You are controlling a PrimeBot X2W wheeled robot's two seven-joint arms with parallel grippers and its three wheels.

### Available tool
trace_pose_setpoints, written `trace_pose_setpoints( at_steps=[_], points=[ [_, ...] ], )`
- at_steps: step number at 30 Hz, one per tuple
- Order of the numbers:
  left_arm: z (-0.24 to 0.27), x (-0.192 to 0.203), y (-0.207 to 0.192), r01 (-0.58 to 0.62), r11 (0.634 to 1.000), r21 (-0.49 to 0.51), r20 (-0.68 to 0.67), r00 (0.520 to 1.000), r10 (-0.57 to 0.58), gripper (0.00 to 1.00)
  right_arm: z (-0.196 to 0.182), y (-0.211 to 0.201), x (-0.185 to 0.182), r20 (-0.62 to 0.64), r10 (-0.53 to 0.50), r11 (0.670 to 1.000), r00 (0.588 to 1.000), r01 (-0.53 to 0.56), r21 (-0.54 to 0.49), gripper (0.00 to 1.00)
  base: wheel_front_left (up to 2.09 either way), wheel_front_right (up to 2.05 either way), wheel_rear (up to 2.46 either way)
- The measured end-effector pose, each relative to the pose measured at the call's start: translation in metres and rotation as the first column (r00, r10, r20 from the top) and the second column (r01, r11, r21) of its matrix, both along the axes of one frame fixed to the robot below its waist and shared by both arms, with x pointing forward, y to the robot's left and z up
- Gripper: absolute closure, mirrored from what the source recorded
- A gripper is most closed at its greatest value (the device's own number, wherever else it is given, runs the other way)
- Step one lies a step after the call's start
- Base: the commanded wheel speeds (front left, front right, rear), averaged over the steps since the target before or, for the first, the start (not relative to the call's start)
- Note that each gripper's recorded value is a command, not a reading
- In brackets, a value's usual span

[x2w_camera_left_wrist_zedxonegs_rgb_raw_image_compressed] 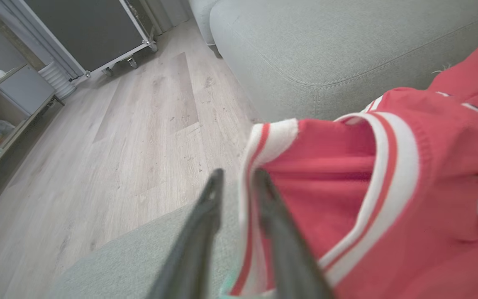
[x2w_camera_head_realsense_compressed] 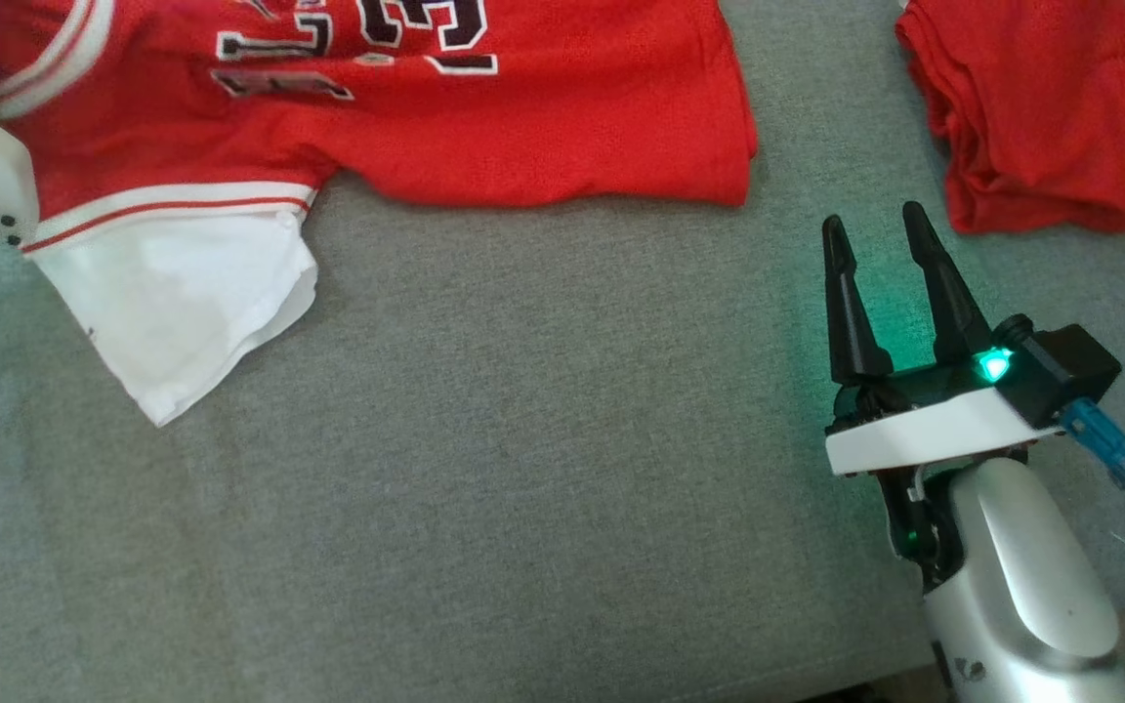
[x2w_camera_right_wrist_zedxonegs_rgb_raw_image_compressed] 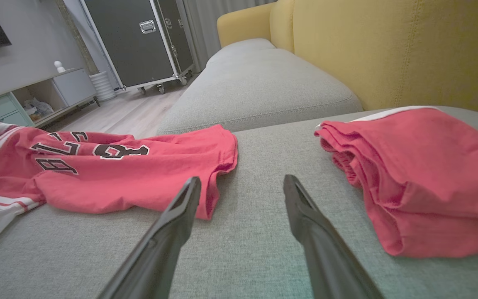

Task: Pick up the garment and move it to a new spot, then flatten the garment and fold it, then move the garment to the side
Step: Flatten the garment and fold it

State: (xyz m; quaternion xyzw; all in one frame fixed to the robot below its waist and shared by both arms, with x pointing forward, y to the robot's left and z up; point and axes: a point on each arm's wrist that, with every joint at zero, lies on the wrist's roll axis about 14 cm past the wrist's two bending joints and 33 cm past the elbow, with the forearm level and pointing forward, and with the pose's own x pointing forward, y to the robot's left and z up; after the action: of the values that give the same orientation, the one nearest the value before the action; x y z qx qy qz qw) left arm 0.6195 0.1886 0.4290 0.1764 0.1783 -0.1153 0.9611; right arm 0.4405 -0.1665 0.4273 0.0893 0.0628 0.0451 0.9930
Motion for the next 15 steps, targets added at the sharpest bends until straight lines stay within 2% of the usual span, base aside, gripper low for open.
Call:
trace_pose_setpoints(
  at_steps=[4,9,15],
  points=[
    [0.005,-0.003,0.001,-0.01,1.0,-0.026,0.036,0.999,0.011,0.0,0.003,0.003,0.002,0.008,0.008,1.0,1.0,-0.008,0.005,0.0,0.0,0.0,0.0],
    [0.035,-0.013,-0.001,-0.045,0.985,-0.166,0.145,0.987,0.069,0.0,0.017,0.011,0.005,0.048,0.03,1.0,0.998,-0.03,0.003,0.0,0.0,0.0,0.0],
    [0.058,-0.04,-0.004,-0.049,0.964,-0.262,0.206,0.973,0.106,0.0,0.035,0.019,0.007,0.097,0.049,0.999,0.994,-0.049,-0.006,0.0,0.0,0.0,0.0]
  ],
)
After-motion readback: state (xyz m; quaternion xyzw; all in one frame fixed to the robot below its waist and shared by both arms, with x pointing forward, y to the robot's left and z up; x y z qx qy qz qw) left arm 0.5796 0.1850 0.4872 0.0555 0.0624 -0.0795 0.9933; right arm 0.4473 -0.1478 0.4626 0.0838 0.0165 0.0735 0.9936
